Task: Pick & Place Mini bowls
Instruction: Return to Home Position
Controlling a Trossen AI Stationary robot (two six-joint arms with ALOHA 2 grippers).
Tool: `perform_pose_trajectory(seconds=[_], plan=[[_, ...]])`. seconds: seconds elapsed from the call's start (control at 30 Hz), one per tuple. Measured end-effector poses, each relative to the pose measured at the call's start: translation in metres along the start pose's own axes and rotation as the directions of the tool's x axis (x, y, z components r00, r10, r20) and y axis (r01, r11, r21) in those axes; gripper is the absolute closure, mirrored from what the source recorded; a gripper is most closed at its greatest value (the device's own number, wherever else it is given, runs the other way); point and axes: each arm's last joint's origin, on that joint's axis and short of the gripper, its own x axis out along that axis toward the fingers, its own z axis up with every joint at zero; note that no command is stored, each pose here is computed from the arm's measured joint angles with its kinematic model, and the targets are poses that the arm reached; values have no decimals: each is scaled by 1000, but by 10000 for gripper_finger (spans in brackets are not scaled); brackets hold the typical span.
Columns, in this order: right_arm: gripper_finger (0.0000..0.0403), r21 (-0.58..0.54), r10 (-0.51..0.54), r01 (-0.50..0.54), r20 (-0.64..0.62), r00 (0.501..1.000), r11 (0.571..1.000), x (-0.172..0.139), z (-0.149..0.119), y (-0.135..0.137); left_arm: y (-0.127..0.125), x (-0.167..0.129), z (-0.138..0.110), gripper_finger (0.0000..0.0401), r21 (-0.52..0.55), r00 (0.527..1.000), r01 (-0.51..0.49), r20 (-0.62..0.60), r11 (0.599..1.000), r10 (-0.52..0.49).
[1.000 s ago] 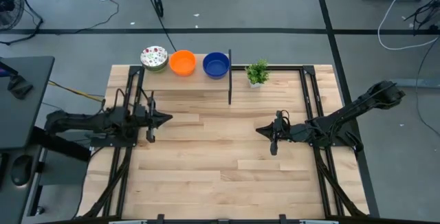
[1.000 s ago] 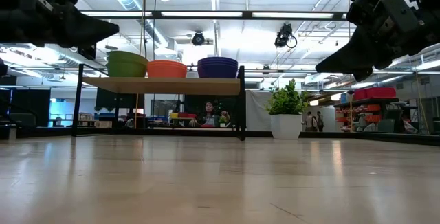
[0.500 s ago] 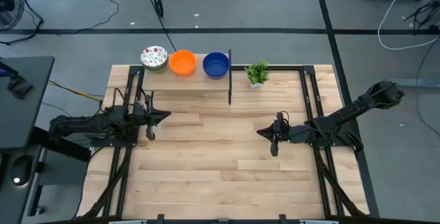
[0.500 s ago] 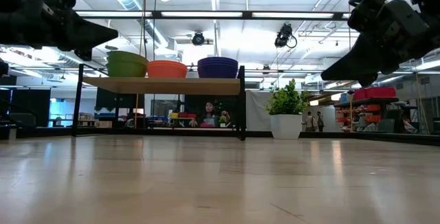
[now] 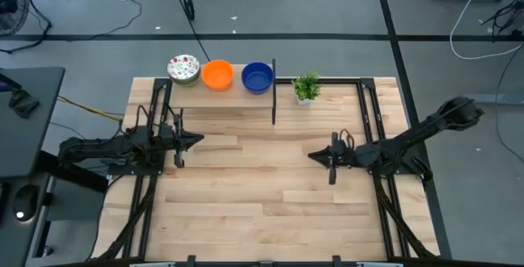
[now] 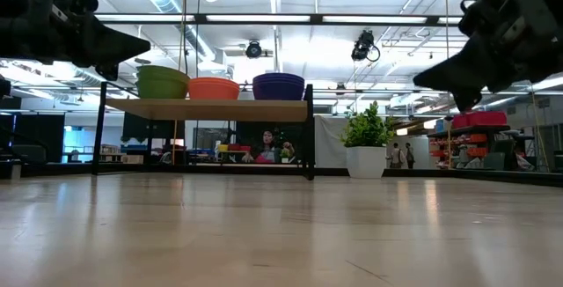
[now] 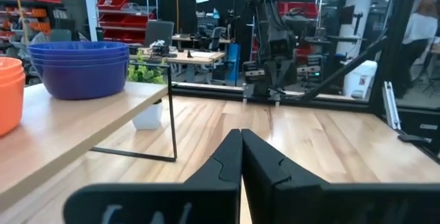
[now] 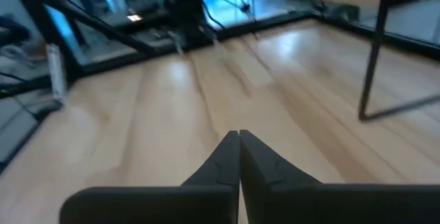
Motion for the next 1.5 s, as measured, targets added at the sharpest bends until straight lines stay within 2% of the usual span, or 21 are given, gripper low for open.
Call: perform_pose_trajectory(seconds=[0.17,0.47,0.77,0.93,1.3,1.5], plan=[[400,-13,40,-39,94,995,999,-13,4,-14,0,0,0,394,-10,1000,0,0,1000,0],[399,-50,105,-99,158,982,994,-31,22,-34,0,0,0,394,-11,1000,0,0,1000,0],[399,-48,45,-38,152,987,998,-53,19,-52,0,0,0,394,-11,1000,0,-1,1000,0],[399,-74,85,-69,241,967,995,-61,26,-52,0,0,0,394,-12,1000,0,-1,1000,0],[399,-43,93,-86,232,968,995,-61,25,-52,0,0,0,394,-12,1000,0,-1,1000,0],[399,-100,243,-231,137,960,968,-64,25,-47,0,0,0,394,-12,1000,0,-1,1000,0]])
